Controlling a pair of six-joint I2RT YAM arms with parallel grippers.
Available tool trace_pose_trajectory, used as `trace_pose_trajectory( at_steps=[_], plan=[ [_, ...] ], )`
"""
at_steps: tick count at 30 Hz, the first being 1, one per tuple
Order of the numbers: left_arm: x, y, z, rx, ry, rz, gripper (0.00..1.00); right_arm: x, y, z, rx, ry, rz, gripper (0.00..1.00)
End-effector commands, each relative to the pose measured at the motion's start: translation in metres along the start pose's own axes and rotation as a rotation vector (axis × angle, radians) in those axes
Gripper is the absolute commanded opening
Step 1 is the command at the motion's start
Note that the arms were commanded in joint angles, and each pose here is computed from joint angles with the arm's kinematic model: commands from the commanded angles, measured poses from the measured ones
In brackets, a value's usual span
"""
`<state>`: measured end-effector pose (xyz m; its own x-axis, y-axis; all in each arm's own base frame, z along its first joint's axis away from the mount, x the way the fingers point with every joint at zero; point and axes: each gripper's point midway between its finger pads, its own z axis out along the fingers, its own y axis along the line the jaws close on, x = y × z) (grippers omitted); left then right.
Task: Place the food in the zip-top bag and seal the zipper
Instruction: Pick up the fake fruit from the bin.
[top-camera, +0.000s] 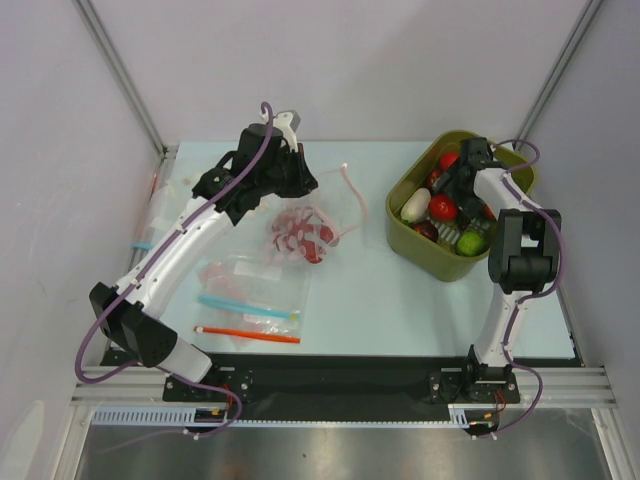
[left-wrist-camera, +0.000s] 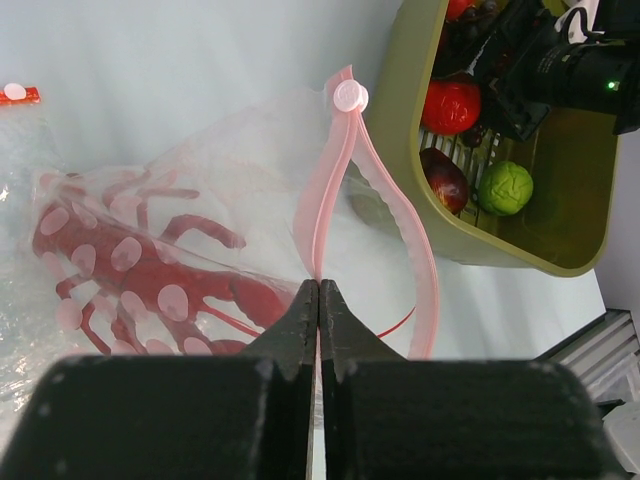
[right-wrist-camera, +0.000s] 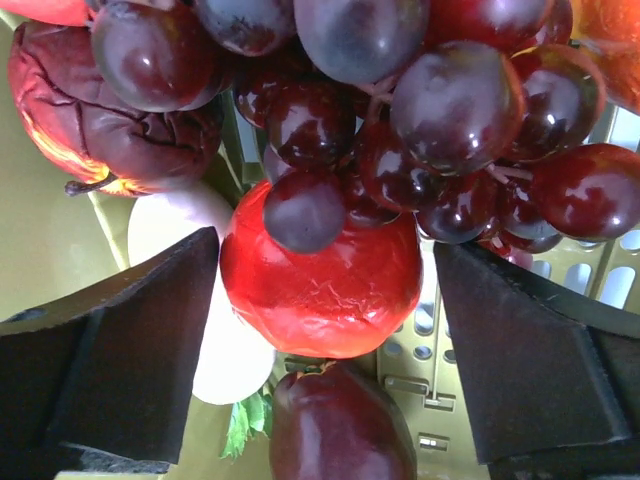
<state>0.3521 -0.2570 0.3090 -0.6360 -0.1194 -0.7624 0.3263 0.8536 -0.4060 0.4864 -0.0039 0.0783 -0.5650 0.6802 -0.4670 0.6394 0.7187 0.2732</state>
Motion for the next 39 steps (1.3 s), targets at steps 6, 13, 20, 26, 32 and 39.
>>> trace_pose_trajectory(
  at_steps=[6, 13, 20, 26, 32, 39],
  plan=[
    [-0.027, -0.012, -0.017, 0.048, -0.112, 0.024, 0.0, -0.024, 0.016, -0.005, -0.05, -0.069, 0.006, 0.65],
    [-0.024, -0.017, -0.019, 0.076, -0.096, 0.024, 0.0, -0.034, 0.031, -0.045, -0.147, -0.084, -0.006, 0.37],
    [-0.023, -0.019, -0.024, 0.077, -0.081, 0.006, 0.0, -0.055, 0.045, -0.134, -0.277, -0.222, -0.099, 0.34],
    [-0.023, -0.024, -0.03, 0.096, -0.081, -0.02, 0.0, -0.021, 0.092, -0.23, -0.585, -0.255, -0.29, 0.23],
    [-0.025, -0.031, -0.035, 0.114, -0.084, -0.052, 0.0, 0.049, 0.139, -0.326, -0.929, -0.294, -0.583, 0.21],
    [-0.038, -0.054, -0.046, 0.176, -0.106, -0.091, 0.0, 0.091, 0.15, -0.379, -1.132, -0.282, -0.644, 0.21]
  ],
)
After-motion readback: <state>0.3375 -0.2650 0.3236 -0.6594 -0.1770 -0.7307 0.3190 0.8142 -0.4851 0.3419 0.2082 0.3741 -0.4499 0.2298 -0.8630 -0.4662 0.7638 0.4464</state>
